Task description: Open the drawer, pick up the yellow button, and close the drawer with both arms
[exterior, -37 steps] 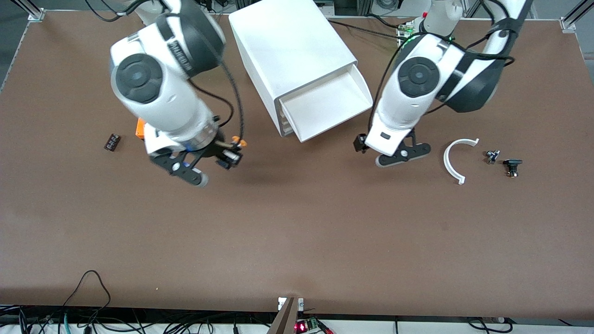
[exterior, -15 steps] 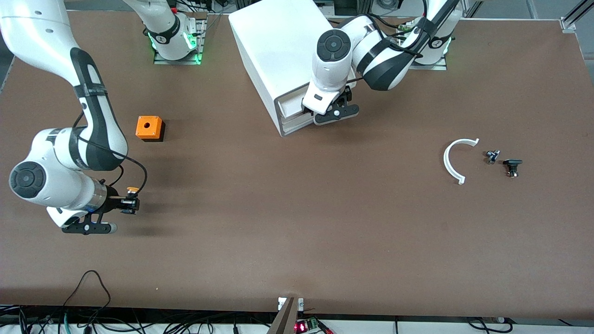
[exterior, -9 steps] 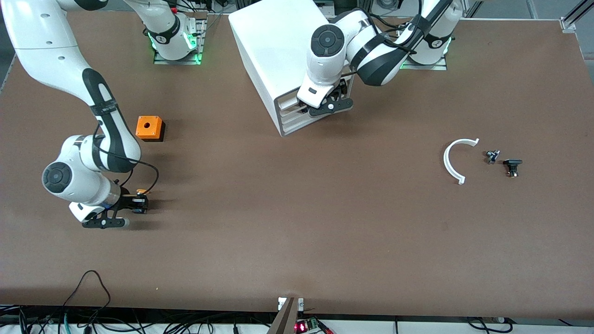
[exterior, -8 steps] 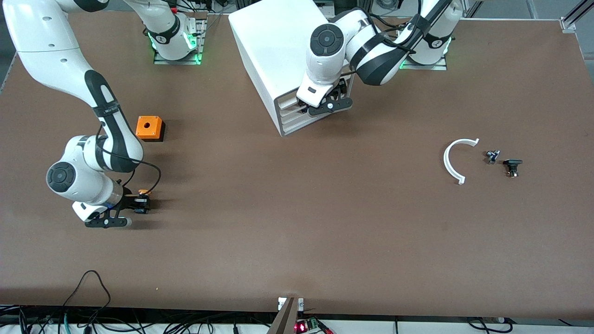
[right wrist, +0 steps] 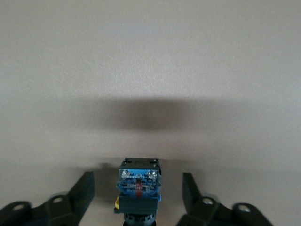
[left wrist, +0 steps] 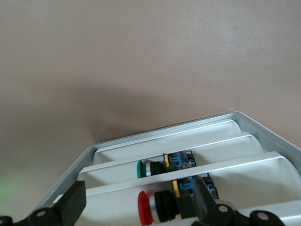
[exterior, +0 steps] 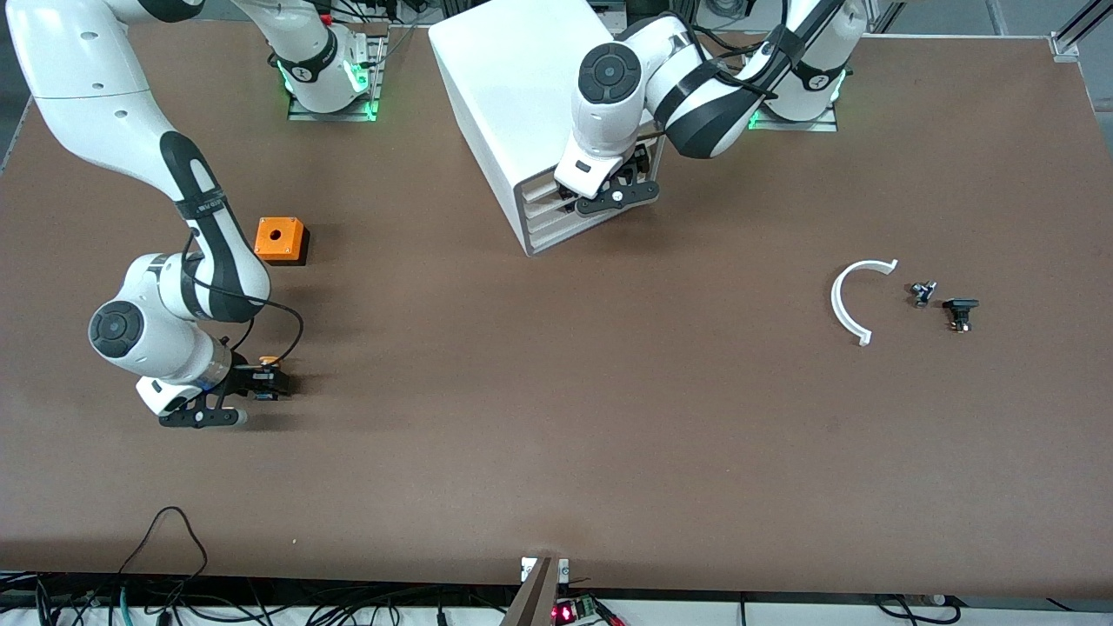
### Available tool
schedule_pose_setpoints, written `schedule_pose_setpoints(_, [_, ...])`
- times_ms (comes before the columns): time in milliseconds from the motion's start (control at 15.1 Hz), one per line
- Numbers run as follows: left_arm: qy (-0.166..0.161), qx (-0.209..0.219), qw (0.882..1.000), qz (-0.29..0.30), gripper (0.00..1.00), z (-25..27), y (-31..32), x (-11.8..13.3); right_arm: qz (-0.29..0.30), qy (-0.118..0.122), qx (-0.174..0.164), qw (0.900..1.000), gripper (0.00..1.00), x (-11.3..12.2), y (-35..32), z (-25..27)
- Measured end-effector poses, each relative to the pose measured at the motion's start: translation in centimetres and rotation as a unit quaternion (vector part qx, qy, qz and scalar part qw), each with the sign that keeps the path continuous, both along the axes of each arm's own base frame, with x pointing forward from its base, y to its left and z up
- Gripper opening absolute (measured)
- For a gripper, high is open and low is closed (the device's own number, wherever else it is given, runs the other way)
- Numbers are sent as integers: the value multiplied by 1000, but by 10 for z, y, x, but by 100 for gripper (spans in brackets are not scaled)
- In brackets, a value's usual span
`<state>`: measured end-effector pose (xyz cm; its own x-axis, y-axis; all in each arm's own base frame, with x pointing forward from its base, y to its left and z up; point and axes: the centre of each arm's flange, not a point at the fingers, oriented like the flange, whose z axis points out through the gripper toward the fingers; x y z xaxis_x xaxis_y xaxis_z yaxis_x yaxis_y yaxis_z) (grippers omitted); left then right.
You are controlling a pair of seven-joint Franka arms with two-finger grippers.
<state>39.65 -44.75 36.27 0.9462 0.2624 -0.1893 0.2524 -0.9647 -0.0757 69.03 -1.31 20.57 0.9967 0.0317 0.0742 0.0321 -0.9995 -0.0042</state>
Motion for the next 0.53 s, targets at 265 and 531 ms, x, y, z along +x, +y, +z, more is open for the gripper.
schedule_pose_setpoints(265, [1, -2, 1000, -11, 100, 38, 26, 39, 2, -17, -5, 1000, 100, 4, 1, 63])
schedule_pose_setpoints(531, [5, -13, 999, -40, 100, 81, 73, 89, 3, -23, -13, 1000, 100, -2, 1, 132])
